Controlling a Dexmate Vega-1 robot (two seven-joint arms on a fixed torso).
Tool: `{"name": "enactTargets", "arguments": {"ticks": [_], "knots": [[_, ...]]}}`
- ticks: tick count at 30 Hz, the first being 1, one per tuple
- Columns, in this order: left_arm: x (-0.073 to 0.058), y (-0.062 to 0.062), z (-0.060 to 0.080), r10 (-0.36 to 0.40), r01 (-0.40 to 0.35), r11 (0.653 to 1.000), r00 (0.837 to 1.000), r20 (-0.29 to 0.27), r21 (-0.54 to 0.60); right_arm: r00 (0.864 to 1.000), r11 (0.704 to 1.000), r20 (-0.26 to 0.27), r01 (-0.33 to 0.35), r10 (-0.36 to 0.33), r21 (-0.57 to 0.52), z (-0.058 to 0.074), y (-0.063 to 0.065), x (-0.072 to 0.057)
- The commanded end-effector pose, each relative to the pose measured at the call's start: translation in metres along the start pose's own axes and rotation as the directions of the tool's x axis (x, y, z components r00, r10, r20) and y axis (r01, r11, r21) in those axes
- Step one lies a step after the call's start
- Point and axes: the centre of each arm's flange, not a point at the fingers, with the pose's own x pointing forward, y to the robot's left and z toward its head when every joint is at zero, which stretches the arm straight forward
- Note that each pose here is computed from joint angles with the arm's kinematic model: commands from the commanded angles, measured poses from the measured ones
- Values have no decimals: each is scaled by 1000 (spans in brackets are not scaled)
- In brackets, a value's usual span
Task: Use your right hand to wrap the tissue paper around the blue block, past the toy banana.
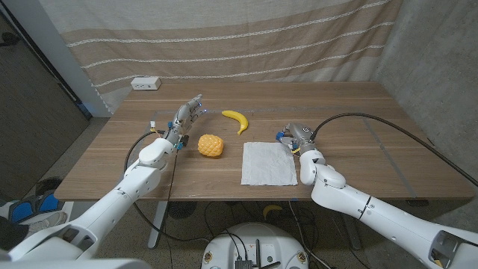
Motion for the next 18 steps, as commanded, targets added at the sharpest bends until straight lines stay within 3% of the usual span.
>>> {"name": "enactTargets", "arguments": {"ticks": [1,9,18], "knots": [[-2,-1,1,-4,4,1000,1000,2,1,996,994,18,83,-84,78,0,-7,-8],[-1,-3,2,-16,16,1000,1000,8,5,993,988,36,105,-109,110,3,-14,-23],[-2,-7,3,-24,24,1000,1000,11,2,993,990,70,88,-97,113,7,-12,-37]]}}
